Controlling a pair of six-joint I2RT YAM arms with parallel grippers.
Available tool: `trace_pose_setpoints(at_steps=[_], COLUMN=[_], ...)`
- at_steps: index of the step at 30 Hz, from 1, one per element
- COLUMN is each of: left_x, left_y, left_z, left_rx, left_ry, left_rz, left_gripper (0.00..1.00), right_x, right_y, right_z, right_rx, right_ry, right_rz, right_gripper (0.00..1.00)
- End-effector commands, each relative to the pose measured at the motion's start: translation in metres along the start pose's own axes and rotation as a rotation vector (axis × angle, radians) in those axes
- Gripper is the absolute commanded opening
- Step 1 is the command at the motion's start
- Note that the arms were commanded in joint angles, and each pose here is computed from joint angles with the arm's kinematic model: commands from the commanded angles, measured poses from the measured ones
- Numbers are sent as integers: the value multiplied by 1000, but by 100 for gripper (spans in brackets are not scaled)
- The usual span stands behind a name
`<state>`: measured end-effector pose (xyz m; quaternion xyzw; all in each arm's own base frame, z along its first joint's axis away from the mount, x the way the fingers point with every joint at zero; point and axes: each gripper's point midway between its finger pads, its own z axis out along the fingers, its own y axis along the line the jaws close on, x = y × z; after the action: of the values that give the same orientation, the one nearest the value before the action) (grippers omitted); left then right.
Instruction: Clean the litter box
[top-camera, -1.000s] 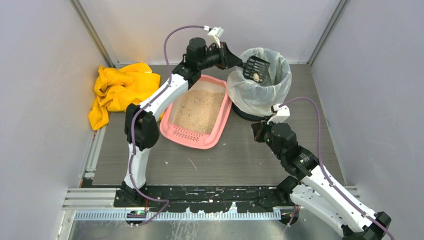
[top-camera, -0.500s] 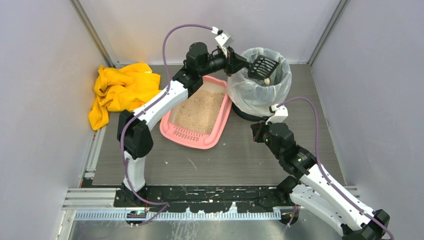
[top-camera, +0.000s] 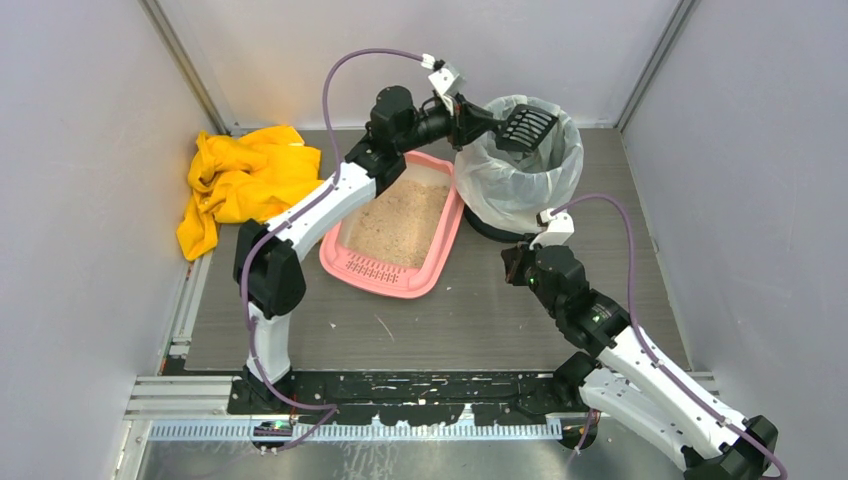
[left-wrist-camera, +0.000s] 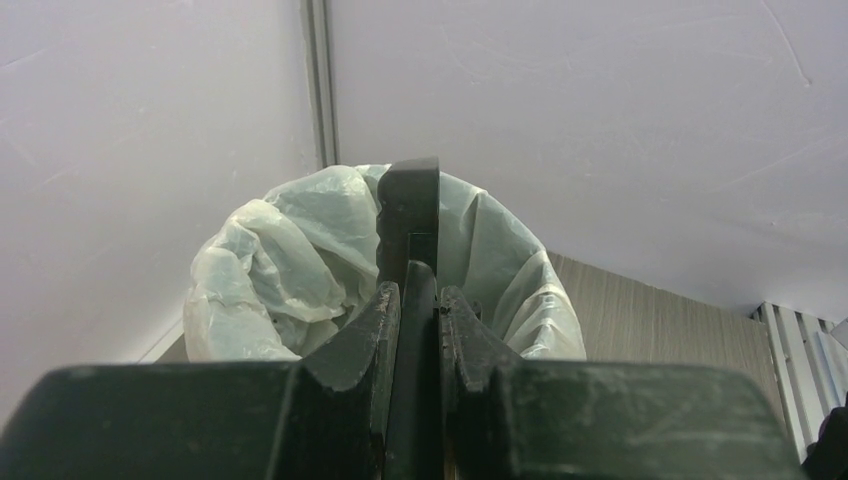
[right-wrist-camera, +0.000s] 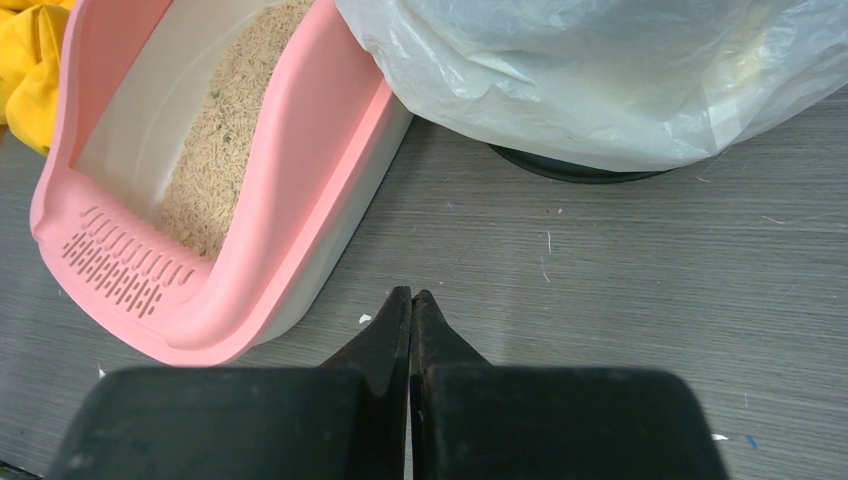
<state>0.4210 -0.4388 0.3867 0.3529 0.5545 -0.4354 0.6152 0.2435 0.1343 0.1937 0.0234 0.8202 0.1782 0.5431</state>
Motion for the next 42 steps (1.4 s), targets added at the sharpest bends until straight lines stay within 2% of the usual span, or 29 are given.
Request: trace_pose_setpoints(at_steps=[1, 7, 11, 13, 16, 22, 26, 35, 38, 42], left_x=[-87, -156, -179, -172, -139, -56, -31, -10, -9, -3], left_y=[-10, 1, 18, 32, 46, 37, 39, 71, 73, 63], left_z=[-20, -60, -89, -105, -142, -251, -291, -289, -288, -281], left_rx=[-37, -34, -91, -174, -319, -625, -730, -772, -778, -787], left_ry=[-209, -373, -404, -363, -279, -141, -68, -25, -34, 120], left_rz=[62, -63, -176, -226, -299, -339, -369, -482, -499, -495], left_gripper=[0, 0, 0, 0, 0, 0, 0, 0, 0, 0], right_x=[-13, -8, -5, -6, -9, -7, -17, -25, -35, -50], right_y=[3, 4, 11, 16, 28, 51, 65, 69, 63, 39], right_z=[2, 5, 8, 8, 6, 13, 32, 69, 54, 19], right_rx=[-5, -10, -39, -63, -120, -214, -211, -94, -53, 60], right_ry=[-53, -45, -17, -17, -17, 16, 40, 91, 112, 158], right_rz=[29, 33, 13, 16, 34, 54, 34, 62, 37, 13], right_gripper=[1, 1, 1, 1, 4, 7, 6, 5, 5, 5])
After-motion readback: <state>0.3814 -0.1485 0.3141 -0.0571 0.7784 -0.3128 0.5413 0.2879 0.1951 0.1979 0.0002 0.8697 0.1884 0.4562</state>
